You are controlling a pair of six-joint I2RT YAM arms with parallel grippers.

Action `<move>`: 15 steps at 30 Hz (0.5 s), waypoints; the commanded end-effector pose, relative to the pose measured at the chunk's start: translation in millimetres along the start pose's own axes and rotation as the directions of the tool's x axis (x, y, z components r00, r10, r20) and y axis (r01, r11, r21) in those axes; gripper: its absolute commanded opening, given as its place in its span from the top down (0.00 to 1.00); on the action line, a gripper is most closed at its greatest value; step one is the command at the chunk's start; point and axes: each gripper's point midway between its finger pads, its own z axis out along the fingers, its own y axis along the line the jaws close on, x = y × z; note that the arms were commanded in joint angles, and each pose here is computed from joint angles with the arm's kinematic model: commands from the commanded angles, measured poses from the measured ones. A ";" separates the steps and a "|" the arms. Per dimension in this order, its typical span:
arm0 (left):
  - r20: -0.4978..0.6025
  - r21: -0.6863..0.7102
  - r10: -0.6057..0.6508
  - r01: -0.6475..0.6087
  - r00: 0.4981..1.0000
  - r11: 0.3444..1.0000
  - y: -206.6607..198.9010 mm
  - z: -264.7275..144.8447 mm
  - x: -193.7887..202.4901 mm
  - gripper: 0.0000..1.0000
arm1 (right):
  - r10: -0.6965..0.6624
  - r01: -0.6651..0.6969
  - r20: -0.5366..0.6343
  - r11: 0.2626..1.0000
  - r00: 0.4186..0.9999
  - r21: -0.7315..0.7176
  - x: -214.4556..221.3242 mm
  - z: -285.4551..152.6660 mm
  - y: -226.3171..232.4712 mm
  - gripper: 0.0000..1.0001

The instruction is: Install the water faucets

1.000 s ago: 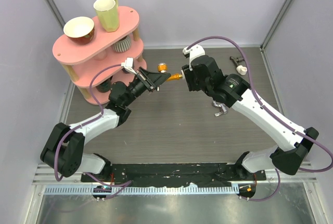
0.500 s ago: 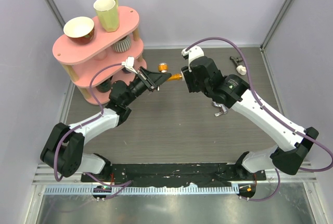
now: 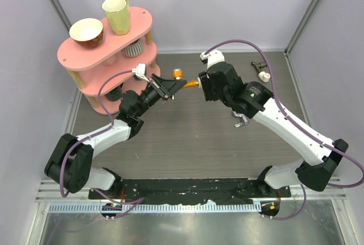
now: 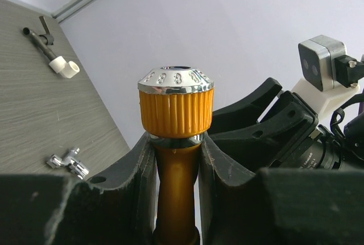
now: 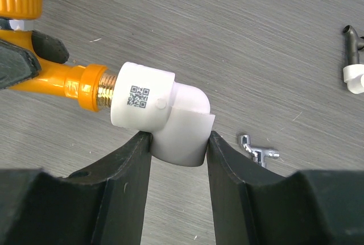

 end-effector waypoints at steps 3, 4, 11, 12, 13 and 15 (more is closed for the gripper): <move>0.018 0.125 0.044 -0.046 0.999 0.991 -28.9 1.2 -2.4 1.00 | 0.056 -0.050 0.093 0.997 0.994 -0.060 -28.5 -12.6 11.2 0.99; 0.010 0.128 0.048 -0.049 0.999 0.991 -28.8 1.3 -0.9 1.00 | 0.052 -0.047 0.092 0.997 0.994 -0.058 -27.9 -12.8 10.6 0.99; -0.038 0.138 0.079 -0.073 0.996 0.988 -26.1 3.0 8.2 1.00 | 0.043 -0.038 0.101 0.998 0.994 -0.044 -29.1 -20.3 4.1 0.99; -0.043 0.138 0.082 -0.075 0.996 0.988 -26.3 3.7 8.7 1.00 | 0.042 -0.038 0.100 0.998 0.994 -0.043 -28.8 -20.3 3.8 0.99; -0.044 0.138 0.087 -0.080 0.995 0.987 -25.9 3.8 8.5 1.00 | 0.040 -0.036 0.097 0.998 0.994 -0.042 -27.8 -20.7 3.7 0.99; -0.051 0.140 0.093 -0.085 0.994 0.986 -25.7 3.4 9.9 1.00 | 0.043 -0.038 0.098 0.998 0.994 -0.045 -27.8 -20.8 4.0 0.99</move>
